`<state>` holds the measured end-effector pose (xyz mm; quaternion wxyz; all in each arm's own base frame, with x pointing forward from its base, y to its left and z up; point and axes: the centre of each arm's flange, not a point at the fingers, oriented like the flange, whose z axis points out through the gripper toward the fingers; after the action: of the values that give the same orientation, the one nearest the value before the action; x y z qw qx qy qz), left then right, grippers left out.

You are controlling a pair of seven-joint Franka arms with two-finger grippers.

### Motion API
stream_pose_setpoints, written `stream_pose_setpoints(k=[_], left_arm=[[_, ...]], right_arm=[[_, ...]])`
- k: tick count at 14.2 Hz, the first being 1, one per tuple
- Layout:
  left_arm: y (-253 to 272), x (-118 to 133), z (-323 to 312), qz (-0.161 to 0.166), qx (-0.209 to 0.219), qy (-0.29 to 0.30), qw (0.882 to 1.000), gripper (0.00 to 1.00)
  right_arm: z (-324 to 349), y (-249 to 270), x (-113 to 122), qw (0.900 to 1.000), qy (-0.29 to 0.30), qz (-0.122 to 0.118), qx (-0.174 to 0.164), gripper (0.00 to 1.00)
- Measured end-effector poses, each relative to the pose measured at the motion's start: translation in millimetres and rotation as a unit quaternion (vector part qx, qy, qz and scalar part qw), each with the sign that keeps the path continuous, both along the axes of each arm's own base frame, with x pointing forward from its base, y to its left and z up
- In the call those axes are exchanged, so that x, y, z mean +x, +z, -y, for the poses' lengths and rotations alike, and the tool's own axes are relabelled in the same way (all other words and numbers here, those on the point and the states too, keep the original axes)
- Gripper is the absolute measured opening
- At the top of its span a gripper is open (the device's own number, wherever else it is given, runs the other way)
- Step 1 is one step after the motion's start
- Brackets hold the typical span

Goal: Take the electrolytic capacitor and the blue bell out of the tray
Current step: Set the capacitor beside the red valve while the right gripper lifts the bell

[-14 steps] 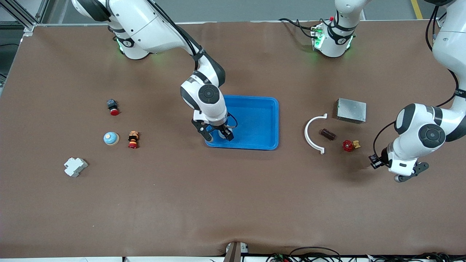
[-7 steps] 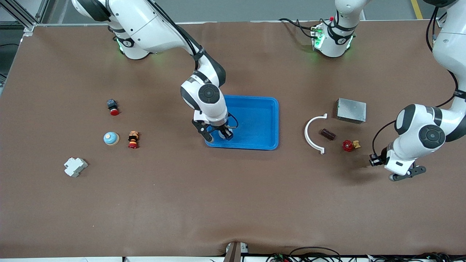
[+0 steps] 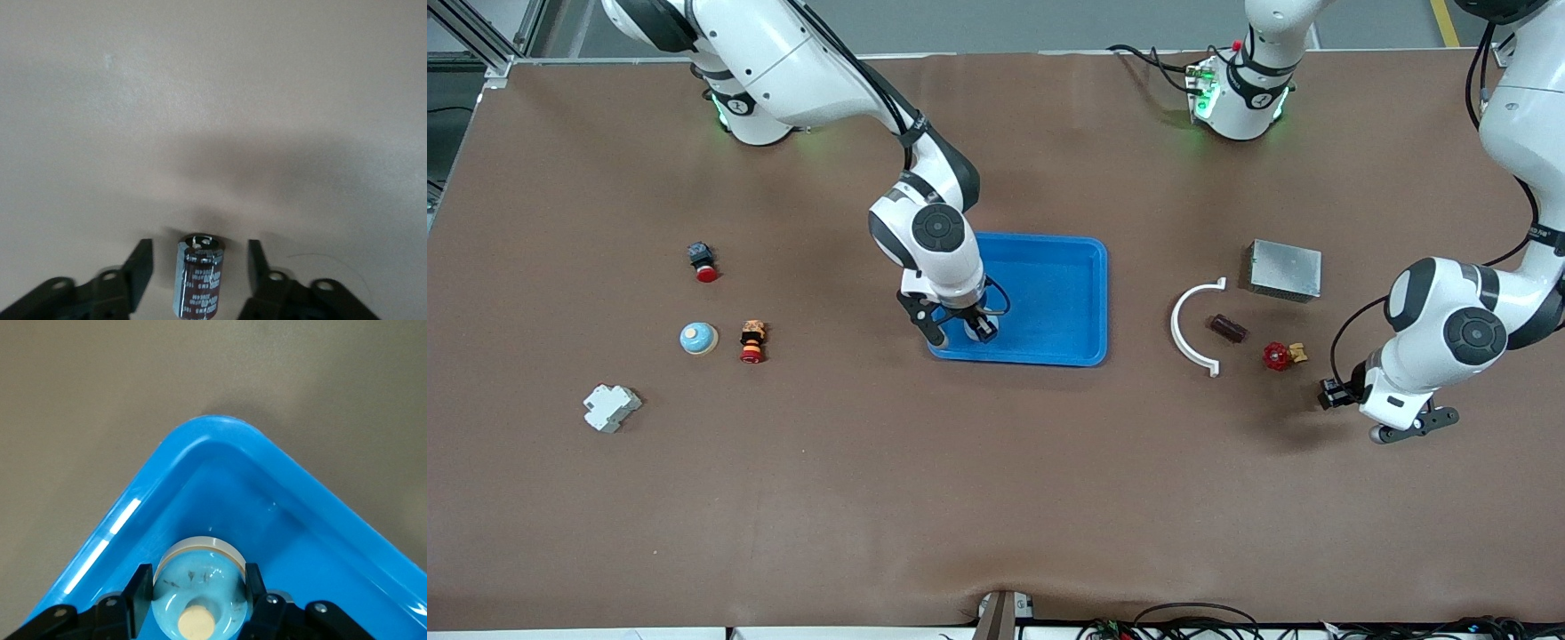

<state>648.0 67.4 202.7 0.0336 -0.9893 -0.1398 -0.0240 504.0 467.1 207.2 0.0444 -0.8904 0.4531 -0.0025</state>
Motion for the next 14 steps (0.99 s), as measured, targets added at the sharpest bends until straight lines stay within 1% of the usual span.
stream_pose_setpoints(k=[1, 2, 3, 5, 7, 9, 10, 12, 14], left_arm=[[2, 2, -2, 0.003, 0.000, 0.002, 1.000, 0.79], [6, 5, -6, 0.008, 0.001, 0.005, 1.000, 0.90], [11, 9, -10, 0.014, 0.002, 0.009, 1.000, 0.99], [23, 16, -18, 0.027, 0.005, 0.015, 1.000, 1.00], [39, 22, -19, 0.039, 0.010, 0.014, 0.999, 1.00], [62, 26, -12, 0.041, 0.019, 0.009, 0.999, 1.00], [74, 27, -9, 0.037, 0.027, 0.005, 0.999, 1.00], [101, 31, -9, 0.023, 0.046, -0.025, 0.998, 1.00], [124, 37, -12, 0.026, 0.058, -0.059, 0.996, 1.00]], right_arm=[[-1, 3, 2, 1.000, -0.001, -0.001, -0.002, 0.60], [-2, 7, 3, 1.000, -0.001, -0.006, -0.007, 0.60], [-3, 13, 6, 1.000, -0.002, -0.014, -0.017, 0.60], [-4, 30, 13, 0.999, -0.003, -0.034, -0.041, 0.60], [-2, 45, 21, 0.998, 0.008, -0.044, -0.055, 0.60], [11, 54, 33, 0.996, 0.027, -0.053, -0.065, 0.60], [24, 60, 43, 0.995, 0.040, -0.058, -0.070, 0.60], [60, 77, 69, 0.993, 0.065, -0.073, -0.069, 0.60], [110, 99, 94, 0.989, 0.104, -0.091, -0.061, 0.60]])
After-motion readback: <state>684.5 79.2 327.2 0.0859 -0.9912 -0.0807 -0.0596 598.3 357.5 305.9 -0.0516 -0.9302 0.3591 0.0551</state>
